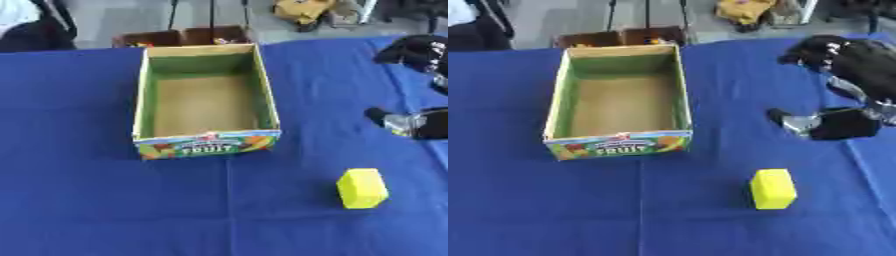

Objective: Pick up objects on the table and place them in the box.

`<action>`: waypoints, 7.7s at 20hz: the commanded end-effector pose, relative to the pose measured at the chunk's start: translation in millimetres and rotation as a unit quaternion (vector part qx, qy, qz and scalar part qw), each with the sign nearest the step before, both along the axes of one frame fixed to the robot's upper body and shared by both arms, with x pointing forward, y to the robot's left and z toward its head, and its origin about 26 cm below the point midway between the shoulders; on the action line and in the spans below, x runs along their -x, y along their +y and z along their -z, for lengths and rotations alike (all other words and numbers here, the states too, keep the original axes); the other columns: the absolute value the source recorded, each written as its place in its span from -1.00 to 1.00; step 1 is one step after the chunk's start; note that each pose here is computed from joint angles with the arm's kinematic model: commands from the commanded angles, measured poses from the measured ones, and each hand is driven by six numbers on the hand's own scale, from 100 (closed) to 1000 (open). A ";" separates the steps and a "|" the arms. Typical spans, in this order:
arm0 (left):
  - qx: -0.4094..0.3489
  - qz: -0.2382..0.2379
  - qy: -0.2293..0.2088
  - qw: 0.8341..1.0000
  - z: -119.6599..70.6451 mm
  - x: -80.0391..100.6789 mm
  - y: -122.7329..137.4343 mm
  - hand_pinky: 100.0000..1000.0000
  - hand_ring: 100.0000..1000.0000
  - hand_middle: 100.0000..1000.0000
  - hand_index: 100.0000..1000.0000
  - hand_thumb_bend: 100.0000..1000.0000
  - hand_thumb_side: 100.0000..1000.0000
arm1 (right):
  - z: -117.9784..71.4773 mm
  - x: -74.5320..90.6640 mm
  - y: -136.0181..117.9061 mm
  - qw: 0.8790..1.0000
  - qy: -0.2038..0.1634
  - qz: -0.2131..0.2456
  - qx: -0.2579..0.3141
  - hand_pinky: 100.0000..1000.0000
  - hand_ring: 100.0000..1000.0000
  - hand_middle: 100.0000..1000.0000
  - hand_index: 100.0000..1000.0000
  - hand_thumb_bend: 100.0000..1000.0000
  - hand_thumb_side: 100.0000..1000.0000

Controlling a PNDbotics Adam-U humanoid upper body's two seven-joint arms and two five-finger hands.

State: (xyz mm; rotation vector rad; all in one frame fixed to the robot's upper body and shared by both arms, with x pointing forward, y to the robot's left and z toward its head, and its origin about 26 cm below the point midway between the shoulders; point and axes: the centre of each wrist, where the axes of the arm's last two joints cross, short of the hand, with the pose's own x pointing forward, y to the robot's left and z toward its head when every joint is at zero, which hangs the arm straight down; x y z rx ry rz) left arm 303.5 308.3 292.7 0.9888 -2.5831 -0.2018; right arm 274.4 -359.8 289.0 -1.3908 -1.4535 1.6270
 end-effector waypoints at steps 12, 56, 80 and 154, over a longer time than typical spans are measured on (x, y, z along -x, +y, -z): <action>-0.006 -0.007 -0.016 1.000 -9.1 5.8 2.3 0.41 0.90 1.00 1.00 -1.00 1.00 | 23.8 5.1 -0.2 0.985 0.160 -0.050 -0.046 0.44 0.98 0.80 1.00 -0.58 0.08; 0.008 -0.003 -0.003 1.000 -1.9 4.7 0.5 0.36 0.88 0.94 1.00 -1.00 1.00 | 51.8 5.2 9.3 0.969 0.244 -0.029 -0.032 0.40 0.90 0.60 1.00 -0.25 0.40; 0.012 0.008 -0.003 1.000 -1.1 3.7 -2.5 0.34 0.88 0.92 0.96 -1.00 1.00 | 62.5 5.7 13.6 0.965 0.259 0.028 -0.023 0.36 0.80 0.33 0.84 -0.45 0.27; -0.007 0.057 0.004 0.998 -2.4 0.3 -17.1 0.34 0.88 0.91 0.96 -1.00 1.00 | -129.3 -80.3 139.2 0.986 -0.044 -0.010 -0.160 0.13 0.39 -0.50 -0.12 -1.00 -0.09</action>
